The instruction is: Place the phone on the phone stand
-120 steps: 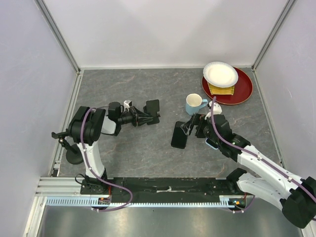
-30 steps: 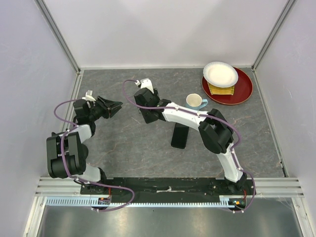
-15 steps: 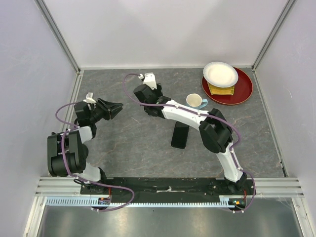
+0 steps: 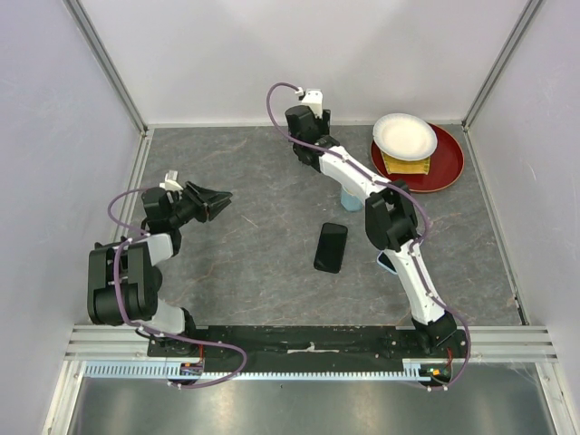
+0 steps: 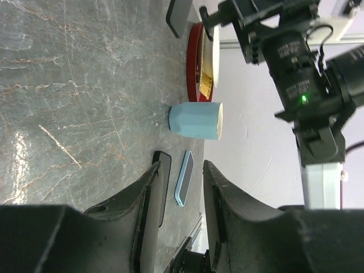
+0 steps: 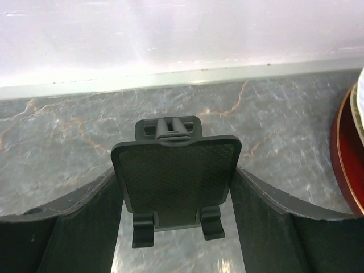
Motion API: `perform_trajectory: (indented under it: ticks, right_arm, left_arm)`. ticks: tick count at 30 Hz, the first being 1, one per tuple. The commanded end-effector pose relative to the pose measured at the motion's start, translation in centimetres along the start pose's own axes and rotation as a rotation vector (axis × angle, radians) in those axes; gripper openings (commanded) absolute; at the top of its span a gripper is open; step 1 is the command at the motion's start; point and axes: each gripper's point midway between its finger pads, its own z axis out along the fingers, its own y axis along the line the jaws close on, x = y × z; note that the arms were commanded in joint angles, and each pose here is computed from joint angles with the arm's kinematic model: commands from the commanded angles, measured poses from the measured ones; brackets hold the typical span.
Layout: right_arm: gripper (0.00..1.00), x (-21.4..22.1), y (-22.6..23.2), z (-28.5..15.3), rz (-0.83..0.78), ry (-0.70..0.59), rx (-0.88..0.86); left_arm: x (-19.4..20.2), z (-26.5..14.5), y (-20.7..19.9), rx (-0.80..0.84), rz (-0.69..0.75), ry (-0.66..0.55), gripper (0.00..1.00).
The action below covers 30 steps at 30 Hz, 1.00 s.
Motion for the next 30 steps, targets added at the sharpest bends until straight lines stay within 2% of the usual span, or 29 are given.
perform_trajectory:
  ticks: [1, 5, 11, 14, 22, 25, 29, 30]
  right_arm:
    - [0.0, -4.8, 1.9, 1.0, 0.033, -0.112, -0.085]
    - [0.0, -4.6, 1.2, 2.6, 0.038, -0.108, -0.096]
    - [0.0, -1.8, 0.9, 3.6, -0.023, -0.06, -0.089]
    - [0.06, -0.1, 0.8, 4.1, -0.031, -0.033, -0.079]
    - [0.11, 0.2, 0.0, 4.7, -0.003, -0.038, -0.009]
    - [0.27, 0.4, 0.0, 4.7, 0.007, -0.026, -0.013]
    - [0.71, 0.1, 0.4, 4.1, 0.009, 0.001, -0.052]
    - [0.75, 0.1, 0.3, 3.9, 0.009, 0.012, -0.056]
  left_arm:
    - [0.2, 0.8, -1.3, 0.047, 0.041, 0.047, 0.41]
    - [0.7, 1.4, -1.2, 0.056, 0.035, 0.098, 0.43]
    - [1.4, 1.7, -2.0, 0.088, 0.044, 0.145, 0.45]
    - [1.4, 1.6, -2.5, 0.102, 0.054, 0.149, 0.45]
    - [1.4, 1.3, -3.5, 0.124, 0.068, 0.142, 0.45]
    - [1.2, 1.4, -3.3, 0.119, 0.066, 0.138, 0.45]
    - [1.4, 1.4, -3.2, 0.128, 0.049, 0.15, 0.45]
    - [1.4, 1.3, -3.3, 0.129, 0.056, 0.147, 0.45]
